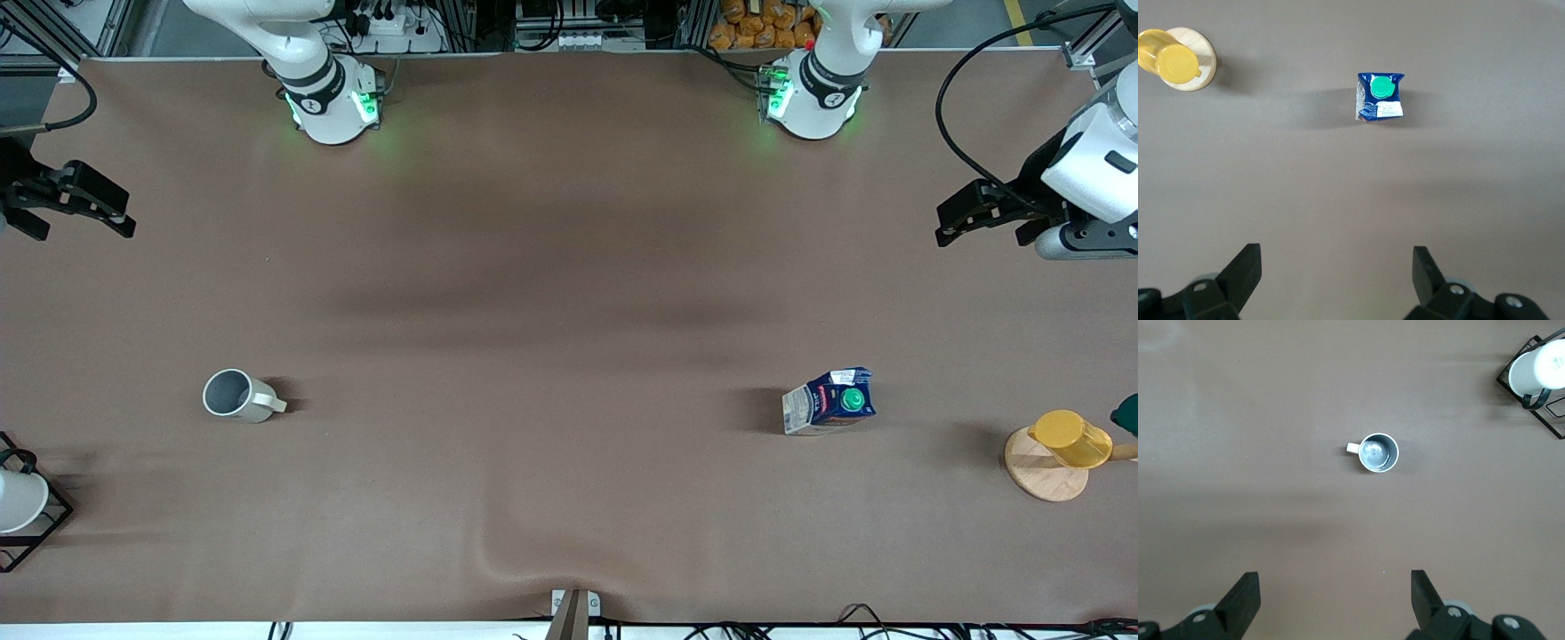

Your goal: Place milk next to cup

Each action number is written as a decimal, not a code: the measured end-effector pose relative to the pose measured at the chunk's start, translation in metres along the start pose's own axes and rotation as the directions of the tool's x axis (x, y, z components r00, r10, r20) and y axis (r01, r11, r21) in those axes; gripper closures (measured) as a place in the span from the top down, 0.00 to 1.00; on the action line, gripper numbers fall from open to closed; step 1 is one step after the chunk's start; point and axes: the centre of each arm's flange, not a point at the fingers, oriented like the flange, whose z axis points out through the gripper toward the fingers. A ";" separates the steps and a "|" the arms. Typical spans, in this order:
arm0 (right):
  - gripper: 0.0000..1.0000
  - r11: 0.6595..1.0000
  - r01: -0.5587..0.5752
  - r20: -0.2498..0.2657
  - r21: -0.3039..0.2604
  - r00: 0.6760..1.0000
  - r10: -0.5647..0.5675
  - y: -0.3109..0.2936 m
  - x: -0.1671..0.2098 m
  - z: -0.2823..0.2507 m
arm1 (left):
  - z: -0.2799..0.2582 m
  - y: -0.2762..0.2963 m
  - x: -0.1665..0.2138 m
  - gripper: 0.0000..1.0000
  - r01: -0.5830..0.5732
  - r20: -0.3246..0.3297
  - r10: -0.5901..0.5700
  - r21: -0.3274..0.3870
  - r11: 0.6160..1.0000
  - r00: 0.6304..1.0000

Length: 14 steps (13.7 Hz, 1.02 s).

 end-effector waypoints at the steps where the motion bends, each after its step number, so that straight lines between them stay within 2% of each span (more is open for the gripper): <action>1: 1.00 1.000 0.000 0.000 0.000 1.000 0.000 0.000 0.000 0.000 | 0.000 0.000 0.000 1.00 0.000 0.001 0.000 0.000 1.000 1.000; 9: 1.00 1.000 -0.001 0.001 0.000 1.000 0.001 0.000 0.000 0.001 | 0.000 0.000 0.000 1.00 0.000 0.002 0.000 0.000 1.000 1.000; 14: 1.00 1.000 -0.006 0.009 0.000 1.000 0.006 0.003 0.002 0.005 | 0.011 -0.001 0.006 1.00 0.002 0.025 -0.002 0.001 1.000 1.000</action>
